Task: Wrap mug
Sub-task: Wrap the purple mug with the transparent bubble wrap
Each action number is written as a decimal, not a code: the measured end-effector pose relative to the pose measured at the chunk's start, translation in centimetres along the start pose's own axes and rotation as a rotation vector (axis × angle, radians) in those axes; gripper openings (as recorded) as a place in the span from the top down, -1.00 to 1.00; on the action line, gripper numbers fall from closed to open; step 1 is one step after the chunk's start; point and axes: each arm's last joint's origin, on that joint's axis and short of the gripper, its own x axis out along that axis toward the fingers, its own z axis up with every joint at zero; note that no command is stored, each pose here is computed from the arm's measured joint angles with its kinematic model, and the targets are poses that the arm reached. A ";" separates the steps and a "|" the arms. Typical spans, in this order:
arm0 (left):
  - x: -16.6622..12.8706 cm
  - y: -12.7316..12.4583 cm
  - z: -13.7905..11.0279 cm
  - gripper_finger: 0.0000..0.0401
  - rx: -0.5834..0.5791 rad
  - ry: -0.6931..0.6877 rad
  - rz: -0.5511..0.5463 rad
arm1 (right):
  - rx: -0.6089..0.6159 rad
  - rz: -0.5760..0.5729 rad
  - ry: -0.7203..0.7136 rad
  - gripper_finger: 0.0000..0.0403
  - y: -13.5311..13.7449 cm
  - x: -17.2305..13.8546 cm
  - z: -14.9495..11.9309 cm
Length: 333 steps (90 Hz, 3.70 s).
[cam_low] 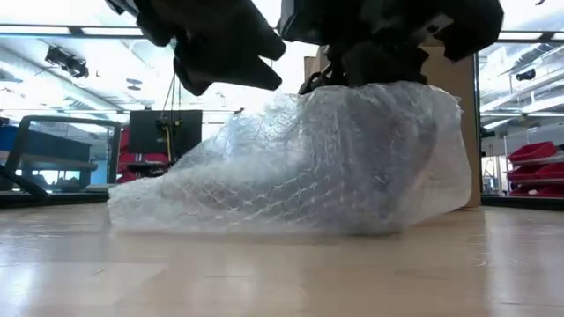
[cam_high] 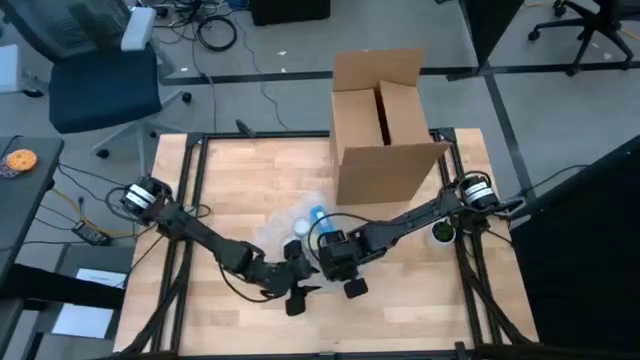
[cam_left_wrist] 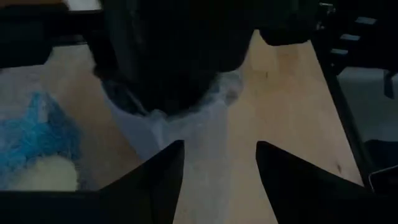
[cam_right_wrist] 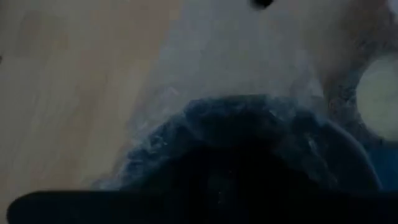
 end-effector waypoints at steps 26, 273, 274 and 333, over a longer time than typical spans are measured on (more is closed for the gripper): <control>0.1 0.2 -0.3 0.07 0.014 0.024 0.023 | -0.050 -0.104 0.092 0.64 1.6 -6.8 2.2; 0.4 1.6 -2.5 0.07 0.064 0.221 0.150 | -0.048 0.015 -0.063 0.64 1.5 1.4 -1.0; 0.5 1.7 -2.6 0.07 0.057 0.228 0.157 | -0.048 0.017 -0.060 0.64 1.5 1.3 -1.0; 7.5 3.8 -4.1 0.07 -0.043 0.190 0.128 | -0.589 0.122 0.049 0.64 5.8 -0.1 -1.3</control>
